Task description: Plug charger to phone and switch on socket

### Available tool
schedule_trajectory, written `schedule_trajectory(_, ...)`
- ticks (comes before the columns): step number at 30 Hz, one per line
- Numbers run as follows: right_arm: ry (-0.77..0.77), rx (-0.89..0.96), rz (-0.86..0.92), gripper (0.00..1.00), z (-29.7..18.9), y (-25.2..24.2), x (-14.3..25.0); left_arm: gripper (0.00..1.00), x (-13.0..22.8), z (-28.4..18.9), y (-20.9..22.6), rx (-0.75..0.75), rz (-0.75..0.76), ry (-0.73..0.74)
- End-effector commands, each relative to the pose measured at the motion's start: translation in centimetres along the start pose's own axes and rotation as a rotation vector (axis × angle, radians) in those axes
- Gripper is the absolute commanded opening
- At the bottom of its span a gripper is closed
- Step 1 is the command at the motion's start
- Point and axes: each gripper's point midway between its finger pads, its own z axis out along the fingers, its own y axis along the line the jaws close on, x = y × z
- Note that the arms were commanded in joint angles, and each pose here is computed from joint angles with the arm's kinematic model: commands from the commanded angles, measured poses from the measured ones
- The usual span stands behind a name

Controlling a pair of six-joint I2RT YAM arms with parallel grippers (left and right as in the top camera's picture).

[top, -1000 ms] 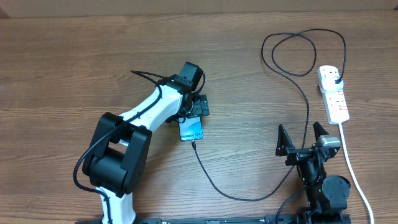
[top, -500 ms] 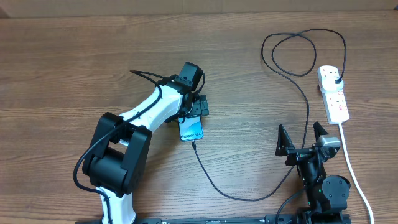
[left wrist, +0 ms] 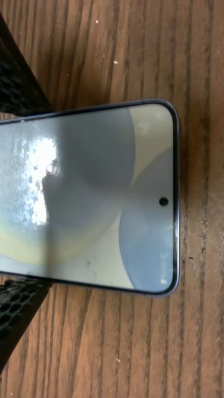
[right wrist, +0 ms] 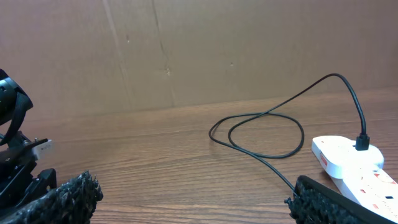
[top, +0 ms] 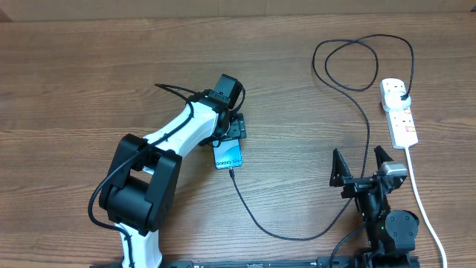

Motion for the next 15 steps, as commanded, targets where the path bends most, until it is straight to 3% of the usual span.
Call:
schedule_trajectory(1,0.0,-0.01,-0.001,1.0,0.02,0.17,0.26,0.82,2.16,2.56,1.27,-0.044,-0.004,0.08)
schedule_trajectory(15,0.0,-0.01,-0.001,1.0,0.02,0.17,0.26,0.84,2.11,2.57,1.21,-0.042,-0.004,0.078)
